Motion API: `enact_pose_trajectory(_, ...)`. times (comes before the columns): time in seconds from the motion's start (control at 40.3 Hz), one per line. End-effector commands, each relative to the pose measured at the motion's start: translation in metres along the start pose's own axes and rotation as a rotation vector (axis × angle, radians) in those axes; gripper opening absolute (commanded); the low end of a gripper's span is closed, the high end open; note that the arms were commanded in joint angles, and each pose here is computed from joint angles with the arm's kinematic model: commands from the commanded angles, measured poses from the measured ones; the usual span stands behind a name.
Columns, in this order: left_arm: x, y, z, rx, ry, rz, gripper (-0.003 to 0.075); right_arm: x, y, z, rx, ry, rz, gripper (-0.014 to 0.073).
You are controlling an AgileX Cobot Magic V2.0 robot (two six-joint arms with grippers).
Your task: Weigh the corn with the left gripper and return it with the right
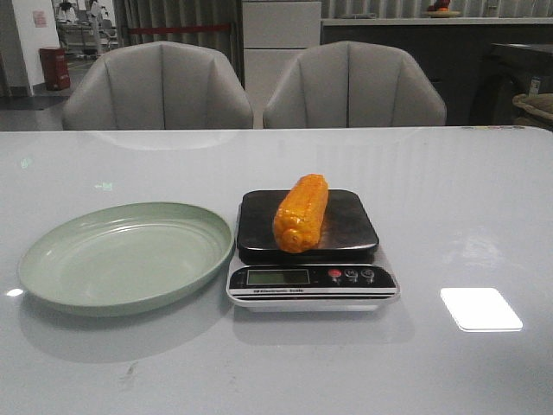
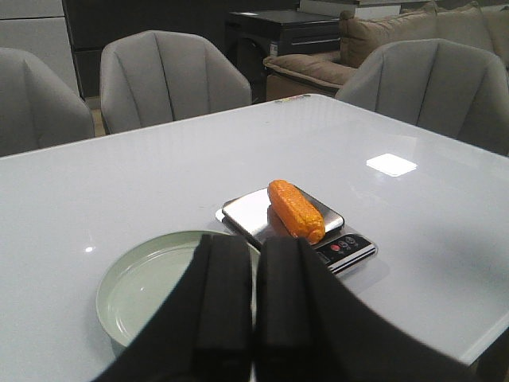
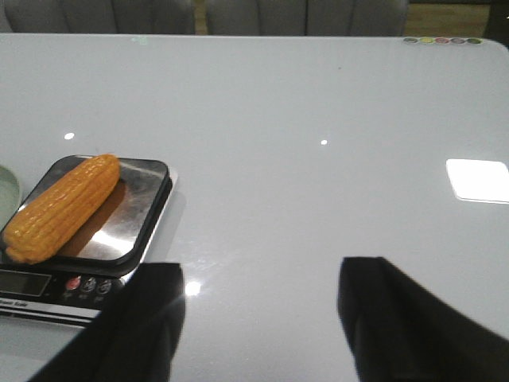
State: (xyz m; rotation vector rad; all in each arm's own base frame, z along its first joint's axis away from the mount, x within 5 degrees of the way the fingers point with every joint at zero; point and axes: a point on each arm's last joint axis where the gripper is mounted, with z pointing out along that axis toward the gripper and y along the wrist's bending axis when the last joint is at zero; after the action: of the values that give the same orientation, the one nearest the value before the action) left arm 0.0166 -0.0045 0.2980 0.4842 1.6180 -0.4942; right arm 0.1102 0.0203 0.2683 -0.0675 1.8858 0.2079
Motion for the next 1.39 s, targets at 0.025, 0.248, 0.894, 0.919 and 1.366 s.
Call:
enact_pose_trajectory(0.025,-0.014,-0.001,-0.002,0.018,-0.089,-0.001,0.0114,-0.023,0.010,0.007,-0.065,-0.065,-0.014,0.0614)
enact_pose_trajectory(0.248,-0.014,-0.001,-0.002,0.018,-0.089,-0.001,0.0114,-0.048,0.041,0.026,-0.224,0.062,-0.007,0.0615)
enact_pose_trajectory(0.894,-0.014,-0.001,-0.002,0.018,-0.089,-0.001,0.0114,-0.089,0.145,0.159,-0.244,0.558,0.127,0.0614)
enact_pose_trajectory(0.919,-0.014,-0.001,-0.002,0.018,-0.089,-0.001,0.0114,-0.089,0.148,0.162,-0.231,0.567,0.131,0.0614)
enact_pose_trajectory(1.366,-0.014,-0.001,-0.002,0.018,-0.089,-0.001,0.0114,-0.075,0.182,0.228,0.065,0.746,0.202,0.0614)
